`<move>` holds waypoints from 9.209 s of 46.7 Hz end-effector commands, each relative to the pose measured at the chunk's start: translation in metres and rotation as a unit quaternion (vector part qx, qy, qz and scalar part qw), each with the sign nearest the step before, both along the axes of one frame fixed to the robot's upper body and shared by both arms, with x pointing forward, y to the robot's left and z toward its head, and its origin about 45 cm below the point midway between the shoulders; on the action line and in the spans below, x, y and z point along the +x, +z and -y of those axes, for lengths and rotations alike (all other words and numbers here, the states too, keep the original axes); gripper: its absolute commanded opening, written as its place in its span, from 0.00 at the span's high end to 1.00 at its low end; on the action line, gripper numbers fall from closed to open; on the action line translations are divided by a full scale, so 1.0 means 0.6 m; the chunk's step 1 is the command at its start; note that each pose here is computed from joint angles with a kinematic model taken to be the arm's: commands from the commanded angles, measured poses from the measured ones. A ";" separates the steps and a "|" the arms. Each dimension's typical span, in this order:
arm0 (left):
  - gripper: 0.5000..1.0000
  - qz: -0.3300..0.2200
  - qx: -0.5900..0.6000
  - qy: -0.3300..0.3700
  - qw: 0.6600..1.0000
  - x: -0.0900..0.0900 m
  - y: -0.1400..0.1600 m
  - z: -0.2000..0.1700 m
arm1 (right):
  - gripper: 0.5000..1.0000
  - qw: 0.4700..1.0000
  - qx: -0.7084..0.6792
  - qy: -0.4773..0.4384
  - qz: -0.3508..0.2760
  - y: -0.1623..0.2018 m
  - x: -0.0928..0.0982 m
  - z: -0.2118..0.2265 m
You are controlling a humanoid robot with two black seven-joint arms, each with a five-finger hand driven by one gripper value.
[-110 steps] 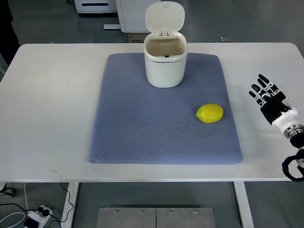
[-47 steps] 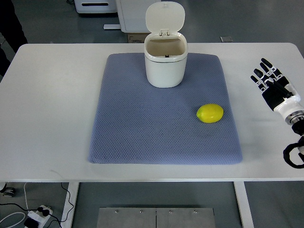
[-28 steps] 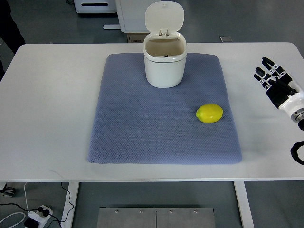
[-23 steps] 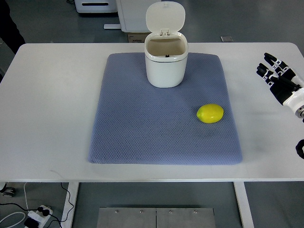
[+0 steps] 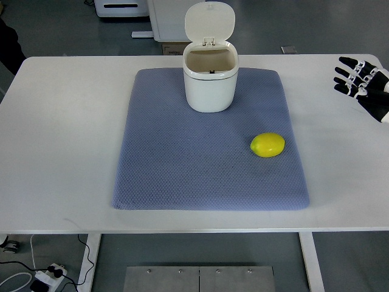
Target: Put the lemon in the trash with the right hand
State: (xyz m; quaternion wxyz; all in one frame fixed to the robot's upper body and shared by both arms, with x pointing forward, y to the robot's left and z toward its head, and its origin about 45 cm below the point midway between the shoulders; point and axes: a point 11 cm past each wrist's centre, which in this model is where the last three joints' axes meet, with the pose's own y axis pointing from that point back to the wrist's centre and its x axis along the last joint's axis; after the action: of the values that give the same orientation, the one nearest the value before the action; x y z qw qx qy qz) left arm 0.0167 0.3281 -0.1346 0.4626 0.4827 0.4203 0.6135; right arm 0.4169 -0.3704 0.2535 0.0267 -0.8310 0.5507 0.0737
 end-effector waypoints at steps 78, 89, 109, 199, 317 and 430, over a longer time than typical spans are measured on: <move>0.00 0.001 0.000 0.000 1.000 0.001 0.000 0.000 | 0.00 0.968 -0.207 0.138 0.030 -0.071 -0.044 -0.114; 0.00 0.000 0.000 0.000 1.000 0.000 0.000 0.000 | 0.00 0.967 -0.212 0.141 0.021 -0.086 -0.042 -0.130; 0.00 0.000 0.000 0.000 1.000 0.000 0.000 0.000 | 0.00 0.957 -0.249 0.151 0.007 -0.113 -0.044 -0.152; 0.00 0.001 0.000 0.000 1.000 0.001 0.000 0.000 | 0.99 0.948 -0.283 0.147 0.014 -0.104 -0.019 -0.165; 0.00 0.001 0.000 0.000 1.000 0.001 0.000 0.000 | 1.00 0.869 -0.471 0.109 0.111 0.196 0.166 -0.414; 0.00 0.000 0.000 0.000 1.000 0.000 0.000 0.000 | 0.00 0.985 -0.163 -0.046 -0.042 0.055 0.126 -0.148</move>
State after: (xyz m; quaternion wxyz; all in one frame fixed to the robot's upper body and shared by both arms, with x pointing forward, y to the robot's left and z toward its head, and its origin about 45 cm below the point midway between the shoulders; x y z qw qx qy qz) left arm 0.0166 0.3282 -0.1346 0.4623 0.4827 0.4204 0.6136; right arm 0.4940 -0.2757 0.2893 -0.1553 -0.7989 0.5810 -0.0050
